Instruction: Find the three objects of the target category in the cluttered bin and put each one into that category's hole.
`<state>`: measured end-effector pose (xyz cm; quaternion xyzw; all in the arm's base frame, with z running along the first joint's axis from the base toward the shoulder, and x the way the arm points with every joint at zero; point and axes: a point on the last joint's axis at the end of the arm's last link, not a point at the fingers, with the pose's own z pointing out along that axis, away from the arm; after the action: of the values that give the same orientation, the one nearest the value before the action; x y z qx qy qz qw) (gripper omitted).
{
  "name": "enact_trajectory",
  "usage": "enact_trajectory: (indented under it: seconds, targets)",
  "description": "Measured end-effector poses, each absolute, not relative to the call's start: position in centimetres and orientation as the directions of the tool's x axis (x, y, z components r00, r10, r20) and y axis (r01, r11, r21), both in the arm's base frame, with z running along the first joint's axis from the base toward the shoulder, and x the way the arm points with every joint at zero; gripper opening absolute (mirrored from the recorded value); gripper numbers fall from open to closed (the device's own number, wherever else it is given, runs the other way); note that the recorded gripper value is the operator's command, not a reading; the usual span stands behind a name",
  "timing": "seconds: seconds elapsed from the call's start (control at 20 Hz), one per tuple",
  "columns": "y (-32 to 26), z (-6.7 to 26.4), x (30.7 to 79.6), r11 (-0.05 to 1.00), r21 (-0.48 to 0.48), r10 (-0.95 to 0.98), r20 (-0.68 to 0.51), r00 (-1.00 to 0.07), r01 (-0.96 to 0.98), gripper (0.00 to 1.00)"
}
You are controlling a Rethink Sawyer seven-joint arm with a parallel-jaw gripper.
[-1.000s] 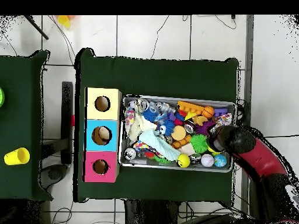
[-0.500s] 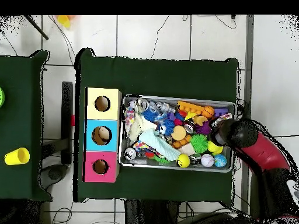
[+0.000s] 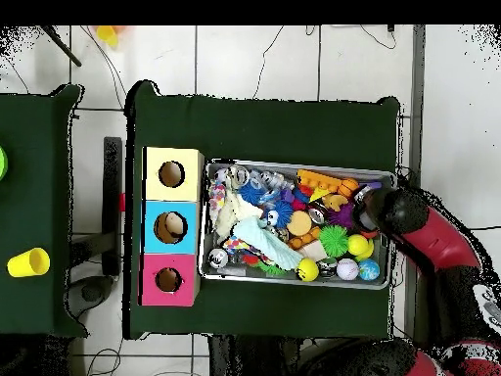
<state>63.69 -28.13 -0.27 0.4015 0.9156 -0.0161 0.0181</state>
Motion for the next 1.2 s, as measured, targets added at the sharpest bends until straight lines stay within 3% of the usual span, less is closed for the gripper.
enact_trajectory:
  seconds: [0.55,1.2]
  targets:
    - [-23.6,-2.0,65.9,0.719,-0.009,0.694,-0.035,-0.719,0.695,1.00]
    - [-24.0,-2.4,65.5,0.706,-0.004,0.708,-0.027,-0.706,0.708,1.00]
